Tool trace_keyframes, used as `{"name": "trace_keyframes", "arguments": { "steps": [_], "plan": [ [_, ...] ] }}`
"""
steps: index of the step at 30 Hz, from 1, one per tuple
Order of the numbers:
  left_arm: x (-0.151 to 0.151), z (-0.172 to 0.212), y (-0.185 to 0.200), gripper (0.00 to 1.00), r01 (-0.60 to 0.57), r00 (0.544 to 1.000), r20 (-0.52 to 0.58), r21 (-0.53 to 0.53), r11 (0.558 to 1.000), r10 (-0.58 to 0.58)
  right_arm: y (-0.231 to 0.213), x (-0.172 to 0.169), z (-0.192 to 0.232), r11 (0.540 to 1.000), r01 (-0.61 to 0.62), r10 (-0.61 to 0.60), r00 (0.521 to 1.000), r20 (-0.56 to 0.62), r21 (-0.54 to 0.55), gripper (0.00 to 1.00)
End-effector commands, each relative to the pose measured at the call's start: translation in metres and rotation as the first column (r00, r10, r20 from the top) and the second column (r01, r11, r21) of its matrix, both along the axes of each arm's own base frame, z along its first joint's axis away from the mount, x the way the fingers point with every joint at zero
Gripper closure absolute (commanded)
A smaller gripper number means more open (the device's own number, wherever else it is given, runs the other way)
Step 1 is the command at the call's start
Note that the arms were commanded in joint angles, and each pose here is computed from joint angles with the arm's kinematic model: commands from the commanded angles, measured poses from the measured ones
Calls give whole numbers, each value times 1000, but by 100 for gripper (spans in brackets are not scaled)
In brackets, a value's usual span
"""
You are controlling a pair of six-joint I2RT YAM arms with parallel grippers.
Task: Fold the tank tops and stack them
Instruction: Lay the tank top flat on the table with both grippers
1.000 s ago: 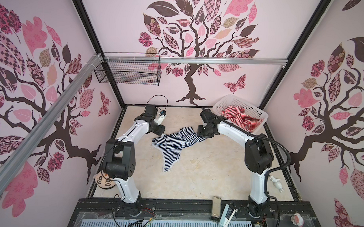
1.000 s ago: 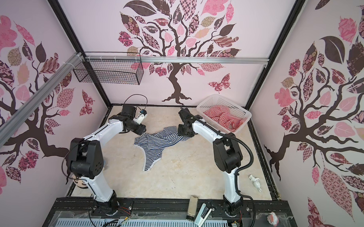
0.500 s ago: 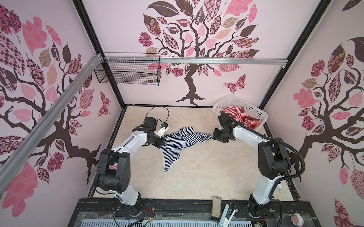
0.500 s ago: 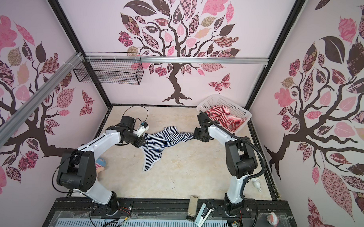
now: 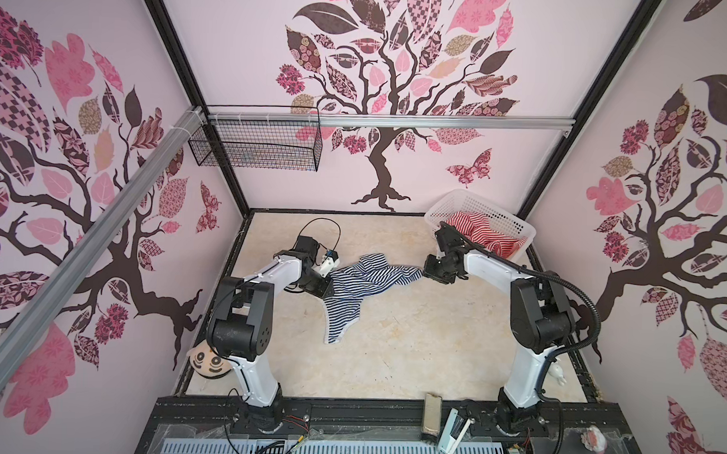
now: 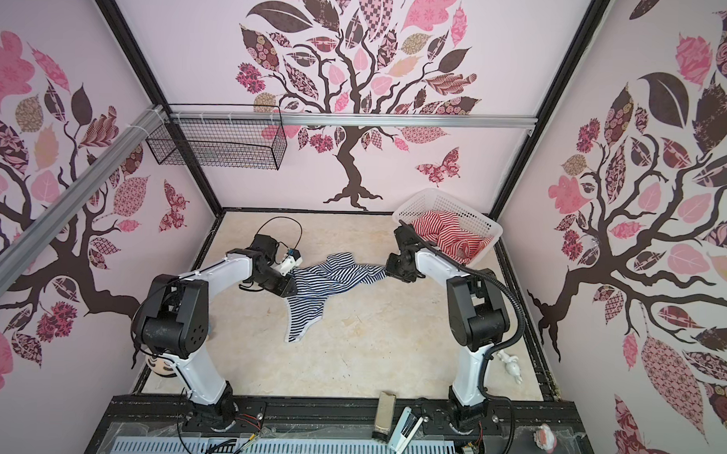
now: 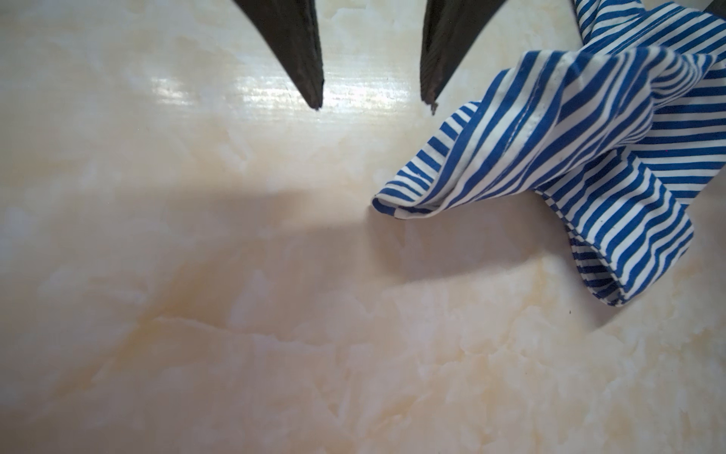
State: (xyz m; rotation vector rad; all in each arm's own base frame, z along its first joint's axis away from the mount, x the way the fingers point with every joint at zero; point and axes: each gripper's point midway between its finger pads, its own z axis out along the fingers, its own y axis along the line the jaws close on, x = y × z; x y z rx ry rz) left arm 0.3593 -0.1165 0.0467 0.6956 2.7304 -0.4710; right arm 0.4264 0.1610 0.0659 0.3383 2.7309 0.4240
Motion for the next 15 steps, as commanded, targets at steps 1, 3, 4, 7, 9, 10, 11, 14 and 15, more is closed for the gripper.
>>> {"name": "trace_keyframes", "arguments": {
  "steps": [1, 3, 4, 7, 9, 10, 11, 14, 15],
  "plan": [
    [13, 0, -1, 75, -16, 1000, 25, 4, 1000, 16, -3, 0, 1, 1000, 9, -9, 1000, -3, 3, 57],
    [16, -4, -1, 75, -19, 1000, 18, 11, 1000, 19, -3, -1, 3, 1000, 9, -9, 1000, 1, 3, 57],
    [18, -6, 0, 75, -21, 1000, 18, 18, 1000, 21, -4, 0, 3, 1000, 10, -10, 1000, 1, 3, 57],
    [25, -9, 4, 74, -35, 999, 38, 41, 999, 34, -3, -2, 5, 1000, 5, -5, 1000, 4, 9, 57],
    [28, -8, 4, 73, -39, 998, 49, 41, 998, 37, -4, -3, 5, 1000, 5, -5, 1000, 5, 10, 58],
    [29, -7, 4, 73, -41, 998, 51, 40, 998, 39, -4, -4, 5, 1000, 3, -3, 1000, 8, 10, 58],
    [28, -6, 3, 73, -39, 998, 49, 36, 999, 37, -4, -5, 5, 1000, 3, -3, 1000, 7, 10, 58],
    [25, 6, 3, 73, -34, 997, 67, 13, 999, 33, -5, -7, 3, 1000, 2, -3, 1000, 4, 10, 58],
    [23, 11, 4, 73, -33, 997, 75, 1, 999, 32, -5, -8, 3, 1000, 2, -2, 1000, 4, 12, 58]
  ]
}}
